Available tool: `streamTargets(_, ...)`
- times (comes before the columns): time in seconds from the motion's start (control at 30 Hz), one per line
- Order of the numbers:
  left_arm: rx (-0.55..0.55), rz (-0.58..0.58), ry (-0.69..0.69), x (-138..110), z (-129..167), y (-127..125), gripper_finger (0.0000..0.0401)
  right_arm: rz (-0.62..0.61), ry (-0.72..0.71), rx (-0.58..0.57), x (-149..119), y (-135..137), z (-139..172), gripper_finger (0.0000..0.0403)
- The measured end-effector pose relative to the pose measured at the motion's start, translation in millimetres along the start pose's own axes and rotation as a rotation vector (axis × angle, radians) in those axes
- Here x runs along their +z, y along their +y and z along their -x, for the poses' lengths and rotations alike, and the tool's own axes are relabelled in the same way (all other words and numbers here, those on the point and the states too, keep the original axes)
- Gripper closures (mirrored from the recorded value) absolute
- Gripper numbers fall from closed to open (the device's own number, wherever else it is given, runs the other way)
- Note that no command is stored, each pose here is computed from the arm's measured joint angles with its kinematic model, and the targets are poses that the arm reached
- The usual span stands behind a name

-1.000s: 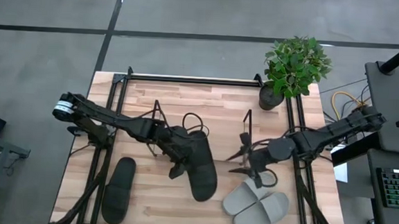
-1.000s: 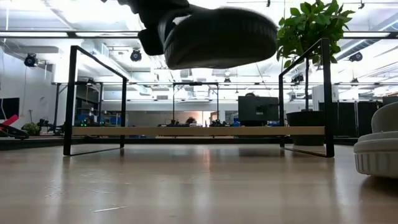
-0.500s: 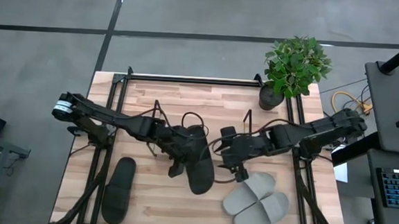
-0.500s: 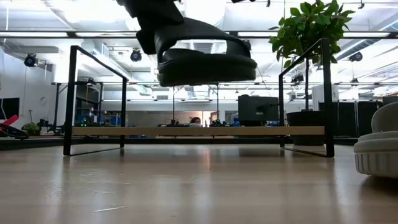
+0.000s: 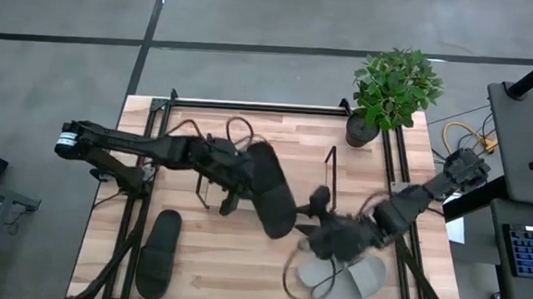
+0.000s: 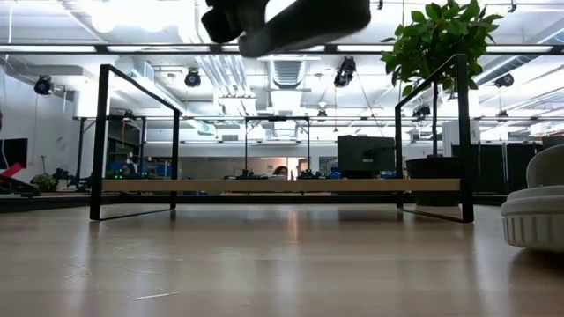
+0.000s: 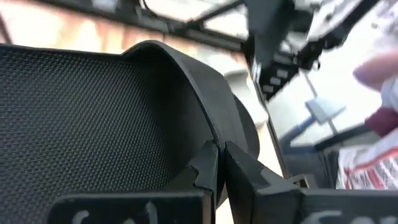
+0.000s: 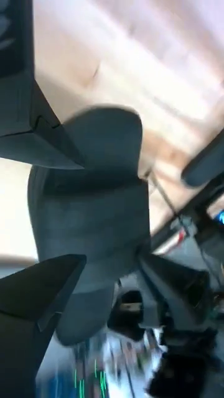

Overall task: Pick and place slides into the shelf
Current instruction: Put the right black slides on the shelf

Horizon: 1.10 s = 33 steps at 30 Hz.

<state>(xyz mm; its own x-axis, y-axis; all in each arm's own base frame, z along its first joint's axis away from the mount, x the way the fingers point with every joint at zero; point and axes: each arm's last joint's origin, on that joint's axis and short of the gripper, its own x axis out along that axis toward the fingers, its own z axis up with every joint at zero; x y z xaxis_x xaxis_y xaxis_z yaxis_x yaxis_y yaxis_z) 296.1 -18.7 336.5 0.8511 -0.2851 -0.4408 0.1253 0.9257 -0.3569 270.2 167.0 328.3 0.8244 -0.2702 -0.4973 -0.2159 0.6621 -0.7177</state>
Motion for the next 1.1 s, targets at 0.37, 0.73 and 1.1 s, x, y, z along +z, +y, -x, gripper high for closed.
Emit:
streamTargets(0.37, -0.094, -0.009, -0.066, 11.3, 8.4, 4.4, 0.0401, 0.294, 0.133, -0.279, 13.4, 59.4, -9.4, 0.0175)
streamTargets(0.73, -0.102, -0.003, -0.068, 13.6, 15.9, 7.1, 0.0401, 0.484, 0.255, -0.433, 11.8, 88.1, -27.5, 0.0175)
streamTargets(1.1, -0.141, 0.004, -0.078, 16.2, 17.5, 9.8, 0.0401, 0.371, 0.179, -0.407, 15.3, 91.9, -14.6, 0.0175)
